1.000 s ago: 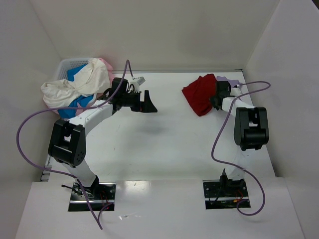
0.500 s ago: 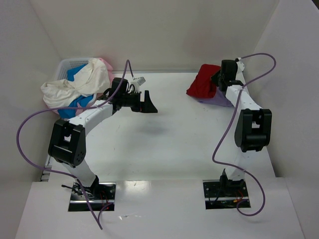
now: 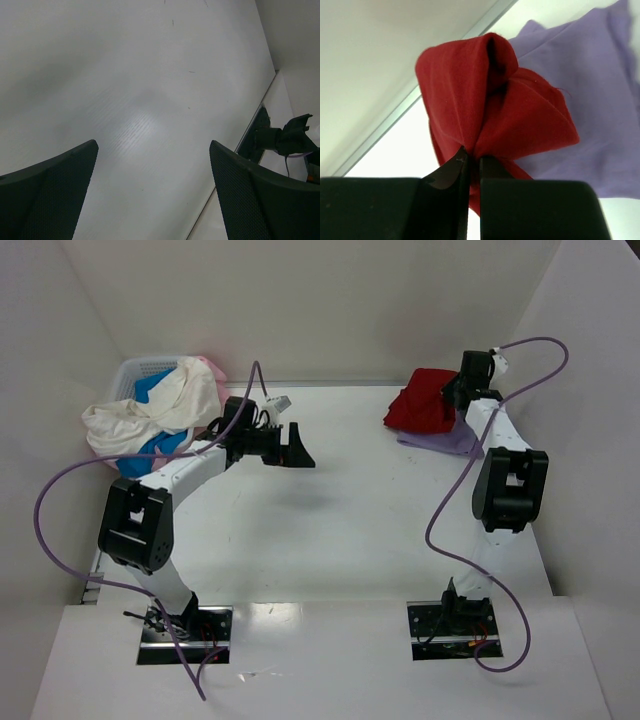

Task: Fold and stack the t-shirts
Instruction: Put the neatly folded tshirt into the corner of the board with the right arm

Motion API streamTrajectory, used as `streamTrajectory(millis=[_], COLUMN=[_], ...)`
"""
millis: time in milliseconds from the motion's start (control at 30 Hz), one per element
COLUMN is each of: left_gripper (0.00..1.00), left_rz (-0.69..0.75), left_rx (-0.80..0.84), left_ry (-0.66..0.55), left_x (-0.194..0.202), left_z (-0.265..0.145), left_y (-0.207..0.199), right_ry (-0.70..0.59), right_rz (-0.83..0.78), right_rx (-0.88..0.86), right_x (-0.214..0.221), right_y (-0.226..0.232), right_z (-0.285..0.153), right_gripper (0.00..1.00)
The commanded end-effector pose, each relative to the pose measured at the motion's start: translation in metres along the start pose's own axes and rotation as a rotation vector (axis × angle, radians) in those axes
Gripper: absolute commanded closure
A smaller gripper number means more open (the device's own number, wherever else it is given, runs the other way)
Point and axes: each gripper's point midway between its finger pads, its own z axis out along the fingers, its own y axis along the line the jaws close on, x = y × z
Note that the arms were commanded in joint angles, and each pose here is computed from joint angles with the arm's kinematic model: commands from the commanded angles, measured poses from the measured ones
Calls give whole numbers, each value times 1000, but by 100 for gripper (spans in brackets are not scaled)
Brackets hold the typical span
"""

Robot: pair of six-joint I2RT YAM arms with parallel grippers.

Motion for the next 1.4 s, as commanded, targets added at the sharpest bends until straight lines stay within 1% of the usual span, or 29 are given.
streamTrajectory(millis=[0,67,167,267,333,367,500,667,833,933,967,1033,1067,1133,1200,1233,1367], left_gripper=[0,0,0,0,0,0,0,0,0,0,0,0,0,0,0,0,0], left_rz=[56,55,49,49,49,49,49,49,43,43,43,33,33,33,33,33,33], left_rx=[32,31,29,29,29,29,29,29,27,27,27,28,28,28,28,28,28], left_ry=[-18,-17,-10,-10,-10,-10,-10,-10,-4,-4,-4,-4,-4,-4,-4,-4,-4], left_x=[-12,-13,-11,-11,-11,-11,-11,-11,-10,-10,-10,-10,-10,-10,-10,-10,-10], left_z=[0,2,4,4,4,4,4,4,4,4,4,4,4,4,4,4,4], left_y=[-3,-2,1,1,1,1,1,1,1,1,1,1,1,1,1,1,1], right_ry=[-97,-105,-84,-72,-78,-76,-64,-99,-115,-166,-176,-215,-206,-201,-203,-198,-158], right_rz=[-48,-98,-162,-201,-209,-240,-280,-308,-293,-257,-236,-208,-208,-196,-187,-184,-197], right_rx=[8,31,75,94,123,125,148,153,179,271,315,306,321,306,290,304,328], right_x=[-48,-56,-54,-52,-55,-55,-56,-70,-73,-81,-77,-83,-77,-70,-74,-73,-58], right_y=[0,-6,-16,-21,-30,-31,-36,-32,-35,-51,-62,-60,-71,-73,-74,-81,-91], right_z=[-10,-9,-8,-8,-8,-9,-9,-13,-13,-18,-16,-24,-23,-25,-23,-19,-7], right_gripper=[97,95,94,94,91,91,91,91,91,94,94,94,94,94,94,92,91])
